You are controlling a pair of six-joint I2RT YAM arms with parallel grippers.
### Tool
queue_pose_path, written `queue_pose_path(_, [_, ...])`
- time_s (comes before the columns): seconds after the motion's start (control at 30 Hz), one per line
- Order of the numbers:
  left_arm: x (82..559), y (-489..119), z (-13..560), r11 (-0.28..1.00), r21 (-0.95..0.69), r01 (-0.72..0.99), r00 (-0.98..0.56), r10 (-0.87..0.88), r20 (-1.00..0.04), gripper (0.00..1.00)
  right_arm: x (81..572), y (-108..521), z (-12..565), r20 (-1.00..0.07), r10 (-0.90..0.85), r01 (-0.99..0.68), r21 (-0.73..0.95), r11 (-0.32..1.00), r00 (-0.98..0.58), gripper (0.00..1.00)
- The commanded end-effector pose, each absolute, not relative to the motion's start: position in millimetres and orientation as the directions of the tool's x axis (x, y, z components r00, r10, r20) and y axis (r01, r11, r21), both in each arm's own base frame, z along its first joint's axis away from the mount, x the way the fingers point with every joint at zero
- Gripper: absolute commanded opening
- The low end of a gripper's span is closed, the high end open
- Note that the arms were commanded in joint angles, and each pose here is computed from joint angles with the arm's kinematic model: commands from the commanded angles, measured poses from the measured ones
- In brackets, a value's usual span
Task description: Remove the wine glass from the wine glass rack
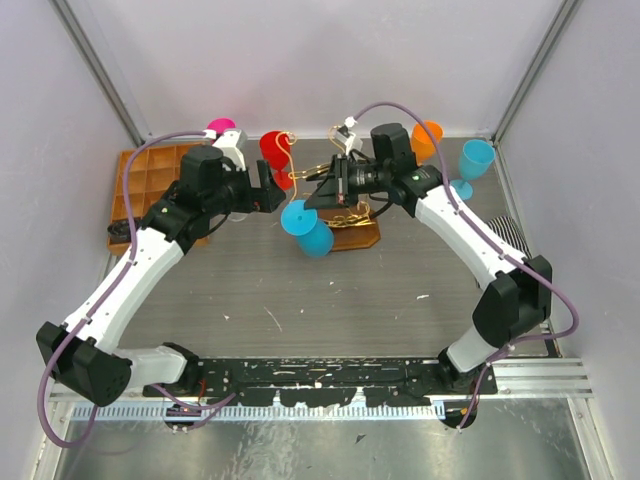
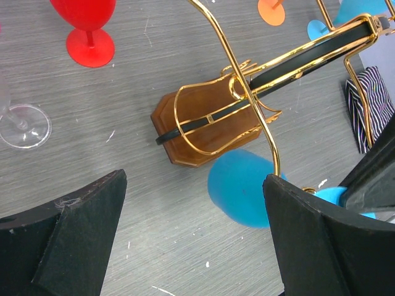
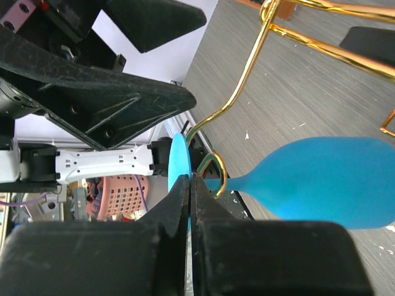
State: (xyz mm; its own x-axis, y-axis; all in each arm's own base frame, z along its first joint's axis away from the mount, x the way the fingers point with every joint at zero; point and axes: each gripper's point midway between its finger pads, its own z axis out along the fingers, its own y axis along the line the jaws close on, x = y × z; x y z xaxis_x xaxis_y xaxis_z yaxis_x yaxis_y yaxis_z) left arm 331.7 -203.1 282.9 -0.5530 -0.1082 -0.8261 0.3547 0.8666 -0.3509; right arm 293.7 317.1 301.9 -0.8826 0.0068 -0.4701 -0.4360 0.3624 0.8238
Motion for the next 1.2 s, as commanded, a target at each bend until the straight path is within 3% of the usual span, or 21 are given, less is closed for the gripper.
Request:
queue_pose_path(0.0, [332,-204,287,0.864,-0.346,0.365,-0.535,-0.109,-0.838,0.98,274,327,316,-0.486,-0.042,-0.476,0.832,0.284,-0.873,0.01])
queue_pose_path(0.3, [331,-191,292,0.888,-0.312,0.337,-0.502,-0.111,-0.857,0.98,291,349,327,-0.47,-0.023,-0.465,0.862,0.202,-0.882,0.01])
queue_pose_path(0.67, [328,-184,293,0.901,-0.287,0.327,-0.491,-0.098,-0.866,0.98,351,314,346,-0.532,0.141,-0.481,0.83,0.284,-0.835,0.01])
queue_pose_path(0.87, [329,-184,291,0.901,-0.289,0.325,-0.491,-0.1,-0.865,0.98,347,283,367,-0.584,0.15,-0.519,0.793,0.32,-0.798,0.01])
queue_pose_path(1.17, [335,-152,297,0.956,-0.233,0.176,-0.441,-0.136,-0.887,0.98,313,287,390,-0.601,0.082,-0.57,0.786,0.241,-0.795,0.01])
